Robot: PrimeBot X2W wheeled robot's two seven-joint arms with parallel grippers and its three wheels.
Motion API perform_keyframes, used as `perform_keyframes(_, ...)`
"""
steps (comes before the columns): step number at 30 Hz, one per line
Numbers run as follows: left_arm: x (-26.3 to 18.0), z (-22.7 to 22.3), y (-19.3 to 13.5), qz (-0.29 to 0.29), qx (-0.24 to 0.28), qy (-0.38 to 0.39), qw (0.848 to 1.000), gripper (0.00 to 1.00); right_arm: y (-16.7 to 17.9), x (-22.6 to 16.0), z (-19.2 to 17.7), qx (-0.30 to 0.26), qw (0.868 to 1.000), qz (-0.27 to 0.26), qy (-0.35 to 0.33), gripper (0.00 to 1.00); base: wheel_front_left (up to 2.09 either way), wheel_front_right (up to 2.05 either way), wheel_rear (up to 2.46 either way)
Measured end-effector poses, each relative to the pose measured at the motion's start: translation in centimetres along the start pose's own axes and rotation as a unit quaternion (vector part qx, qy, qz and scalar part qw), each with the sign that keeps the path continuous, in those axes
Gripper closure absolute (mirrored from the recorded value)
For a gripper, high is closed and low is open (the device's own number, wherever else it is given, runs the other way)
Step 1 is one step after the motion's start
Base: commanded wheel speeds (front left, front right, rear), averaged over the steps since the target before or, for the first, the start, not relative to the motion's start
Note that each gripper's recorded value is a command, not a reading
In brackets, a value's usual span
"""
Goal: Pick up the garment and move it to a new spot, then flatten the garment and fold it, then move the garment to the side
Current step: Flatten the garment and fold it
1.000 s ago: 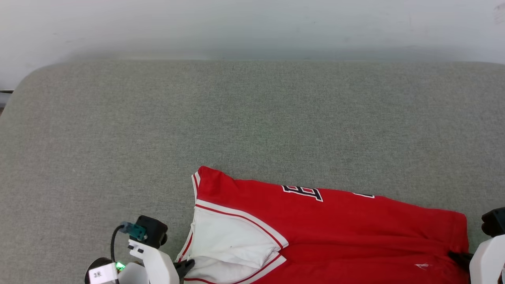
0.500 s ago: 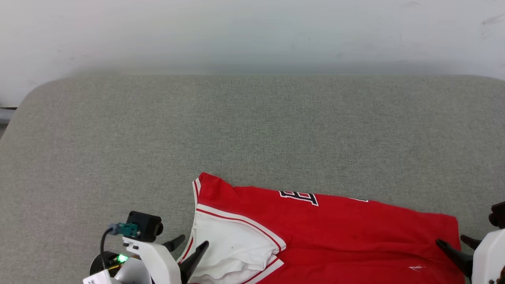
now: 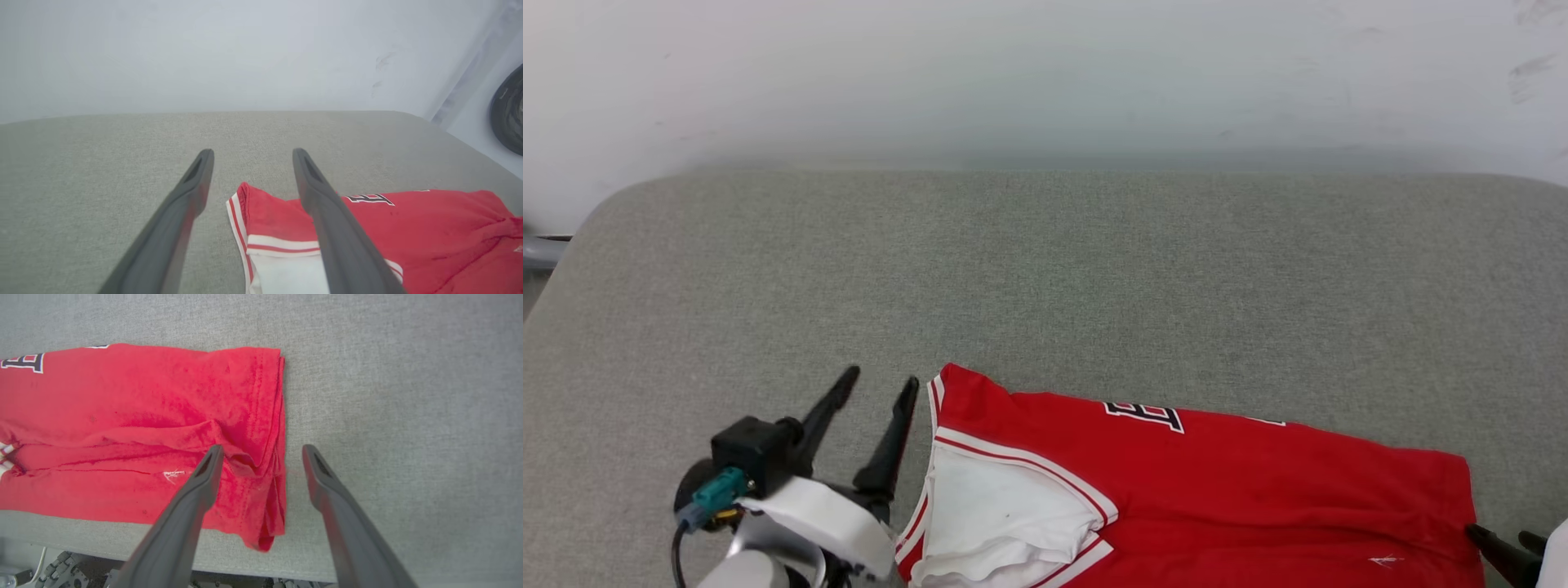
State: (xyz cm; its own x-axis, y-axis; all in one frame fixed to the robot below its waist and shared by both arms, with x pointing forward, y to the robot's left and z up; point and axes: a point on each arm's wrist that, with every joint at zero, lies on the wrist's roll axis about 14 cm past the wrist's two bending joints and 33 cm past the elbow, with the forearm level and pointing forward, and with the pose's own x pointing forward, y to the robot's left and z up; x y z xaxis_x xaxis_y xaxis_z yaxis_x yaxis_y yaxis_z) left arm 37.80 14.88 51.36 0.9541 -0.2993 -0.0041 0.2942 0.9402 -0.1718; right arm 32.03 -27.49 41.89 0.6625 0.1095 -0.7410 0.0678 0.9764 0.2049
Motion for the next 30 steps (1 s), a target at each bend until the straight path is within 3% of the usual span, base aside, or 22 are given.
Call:
perform_keyframes(5,0.8,5.6,0.2,0.018,0.051,-0.108,0.993,0.00,0.0,0.8,-0.9,0.047,0.999,-0.011,0.013,0.00,0.00,0.00,0.00)
perform_keyframes(10,0.0,6.9,0.6,0.033,0.084,-0.146,0.985,0.00,-0.5,1.9,-1.2,0.066,0.997,-0.027,0.027,0.00,0.00,0.00,0.00)
perform_keyframes(17,-0.4,5.8,1.2,0.044,0.090,-0.140,0.985,0.00,-0.2,3.6,-2.8,0.094,0.993,-0.025,0.069,0.00,0.00,0.00,0.00)
perform_keyframes(30,-0.1,4.7,1.5,0.048,0.083,-0.125,0.987,0.00,2.3,5.4,-4.5,0.078,0.990,0.011,0.116,0.00,0.00,0.00,0.00)
